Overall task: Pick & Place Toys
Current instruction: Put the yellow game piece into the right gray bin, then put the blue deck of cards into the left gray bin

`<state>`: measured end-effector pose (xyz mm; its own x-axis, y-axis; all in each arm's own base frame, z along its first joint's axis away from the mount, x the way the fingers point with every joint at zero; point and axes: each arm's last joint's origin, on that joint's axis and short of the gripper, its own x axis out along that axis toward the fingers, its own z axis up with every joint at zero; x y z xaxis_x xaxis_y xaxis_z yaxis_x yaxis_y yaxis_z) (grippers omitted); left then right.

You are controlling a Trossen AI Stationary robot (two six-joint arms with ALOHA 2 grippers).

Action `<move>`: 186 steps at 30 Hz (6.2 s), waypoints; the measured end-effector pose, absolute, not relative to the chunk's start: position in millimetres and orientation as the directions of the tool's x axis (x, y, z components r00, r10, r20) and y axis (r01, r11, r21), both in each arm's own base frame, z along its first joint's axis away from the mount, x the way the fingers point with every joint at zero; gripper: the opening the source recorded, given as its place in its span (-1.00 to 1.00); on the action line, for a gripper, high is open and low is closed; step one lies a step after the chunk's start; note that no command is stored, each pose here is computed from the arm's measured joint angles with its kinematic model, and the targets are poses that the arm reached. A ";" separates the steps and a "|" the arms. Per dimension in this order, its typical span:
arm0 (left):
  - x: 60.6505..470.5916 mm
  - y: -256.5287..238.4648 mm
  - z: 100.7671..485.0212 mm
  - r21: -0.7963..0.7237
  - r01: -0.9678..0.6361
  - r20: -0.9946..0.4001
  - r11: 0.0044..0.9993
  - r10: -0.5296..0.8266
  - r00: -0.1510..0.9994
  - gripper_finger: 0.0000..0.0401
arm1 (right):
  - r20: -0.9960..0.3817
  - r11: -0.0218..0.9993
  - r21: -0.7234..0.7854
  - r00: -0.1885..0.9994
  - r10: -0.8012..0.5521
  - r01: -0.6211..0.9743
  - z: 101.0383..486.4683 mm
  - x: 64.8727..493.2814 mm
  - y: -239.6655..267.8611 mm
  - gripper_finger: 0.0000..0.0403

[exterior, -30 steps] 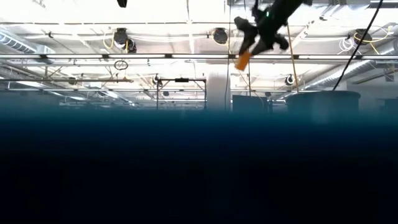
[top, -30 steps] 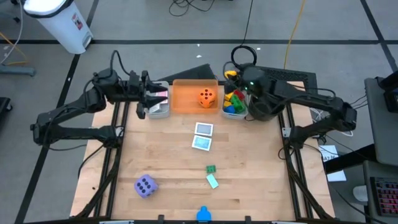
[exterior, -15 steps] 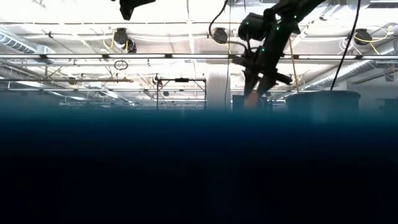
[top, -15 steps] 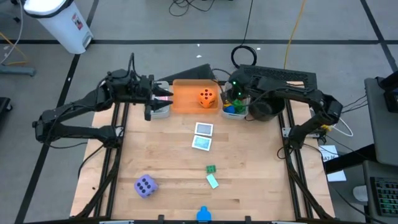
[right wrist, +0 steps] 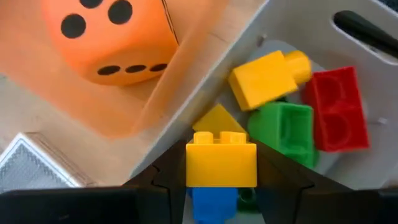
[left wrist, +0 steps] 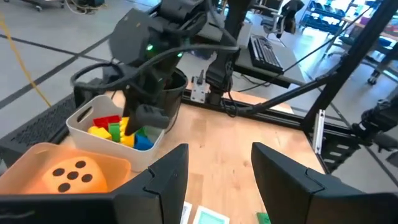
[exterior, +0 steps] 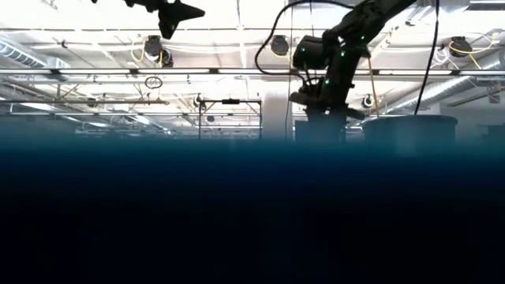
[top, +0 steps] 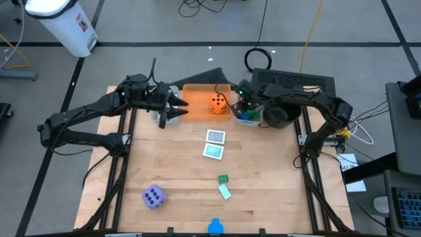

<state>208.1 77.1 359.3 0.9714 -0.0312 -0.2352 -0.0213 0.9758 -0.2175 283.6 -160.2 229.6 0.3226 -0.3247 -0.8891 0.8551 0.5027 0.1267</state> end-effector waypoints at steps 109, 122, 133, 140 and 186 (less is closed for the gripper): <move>227.5 -98.5 330.7 -0.468 -0.023 -0.404 0.884 -0.191 0.895 -0.09 | -0.649 0.934 0.284 0.760 0.023 0.214 219.3 375.5 59.7 0.12; 229.5 -65.5 335.2 -0.285 -0.049 -0.405 0.957 -0.074 0.911 -0.09 | -0.729 0.916 0.327 0.679 0.089 0.231 211.6 372.6 21.8 0.34; 231.1 -31.8 328.4 -0.308 -0.036 -0.491 0.951 -0.126 0.862 -0.09 | -0.764 0.965 0.116 0.642 -0.064 0.234 198.2 374.2 19.8 0.72; 232.2 -21.2 328.2 -0.335 -0.021 -0.492 0.942 -0.156 0.857 -0.09 | -0.794 0.968 0.098 0.605 -0.063 0.229 175.8 380.6 22.8 0.78; 232.1 -20.9 328.3 -0.375 0.005 -0.488 0.927 -0.202 0.849 -0.09 | -0.835 0.961 0.009 0.530 -0.145 0.277 149.7 384.5 2.6 0.77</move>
